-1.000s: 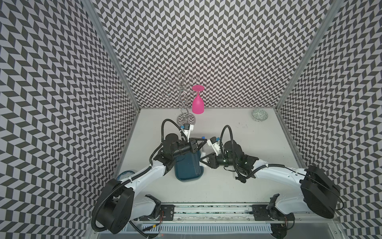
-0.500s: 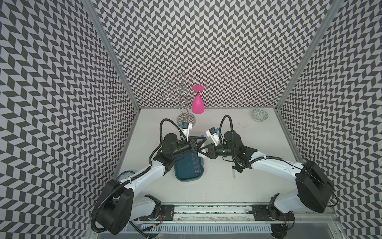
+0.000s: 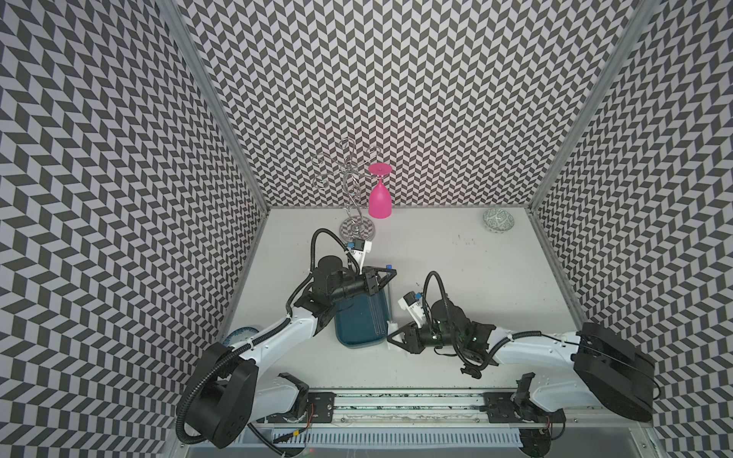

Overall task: Wipe the exteriors of test tubes
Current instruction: Wipe the dirt from the test tube, then place the test tube in the storage box.

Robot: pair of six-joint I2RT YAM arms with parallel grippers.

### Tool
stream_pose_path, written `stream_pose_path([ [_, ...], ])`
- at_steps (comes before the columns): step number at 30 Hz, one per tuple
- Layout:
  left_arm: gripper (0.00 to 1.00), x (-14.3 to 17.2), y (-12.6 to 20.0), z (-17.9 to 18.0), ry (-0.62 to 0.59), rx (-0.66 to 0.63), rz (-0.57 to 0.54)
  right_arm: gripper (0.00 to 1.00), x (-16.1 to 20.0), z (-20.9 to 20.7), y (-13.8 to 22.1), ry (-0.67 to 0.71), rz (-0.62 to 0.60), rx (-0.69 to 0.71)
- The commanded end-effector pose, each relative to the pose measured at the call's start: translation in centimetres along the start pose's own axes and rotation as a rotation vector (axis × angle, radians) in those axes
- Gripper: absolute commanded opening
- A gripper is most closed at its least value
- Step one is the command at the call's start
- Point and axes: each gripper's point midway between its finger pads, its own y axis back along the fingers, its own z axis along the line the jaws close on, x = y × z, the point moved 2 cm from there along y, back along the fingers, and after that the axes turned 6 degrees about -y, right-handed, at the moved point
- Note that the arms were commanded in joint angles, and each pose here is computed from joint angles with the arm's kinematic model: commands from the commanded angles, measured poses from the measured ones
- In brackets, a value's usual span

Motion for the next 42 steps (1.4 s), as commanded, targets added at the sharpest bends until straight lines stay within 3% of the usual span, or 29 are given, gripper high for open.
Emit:
stream_pose_path([
  [1,0.19,-1.9,0.2,0.1,-0.039,-0.010,-0.047,0.18,-1.1,1.3,0.7,0.006,-0.062,-0.019],
  [10,0.19,-1.3,2.8,3.3,-0.029,-0.138,-0.012,0.17,-1.6,1.9,3.7,-0.007,-0.143,-0.006],
  [19,0.20,3.4,5.3,7.4,0.056,-0.284,0.063,0.17,-4.6,-0.6,8.2,-0.048,-0.314,0.049],
  [25,0.20,6.0,5.4,9.5,0.113,-0.336,0.106,0.17,-4.9,-2.5,9.9,-0.065,-0.365,0.085],
  [35,0.20,8.7,4.9,13.5,0.195,-0.447,0.158,0.17,-3.5,-4.4,9.6,-0.093,-0.335,0.127],
  [42,0.23,8.4,4.4,14.3,0.200,-0.466,0.149,0.17,-2.4,-5.9,8.5,-0.088,-0.256,0.177],
])
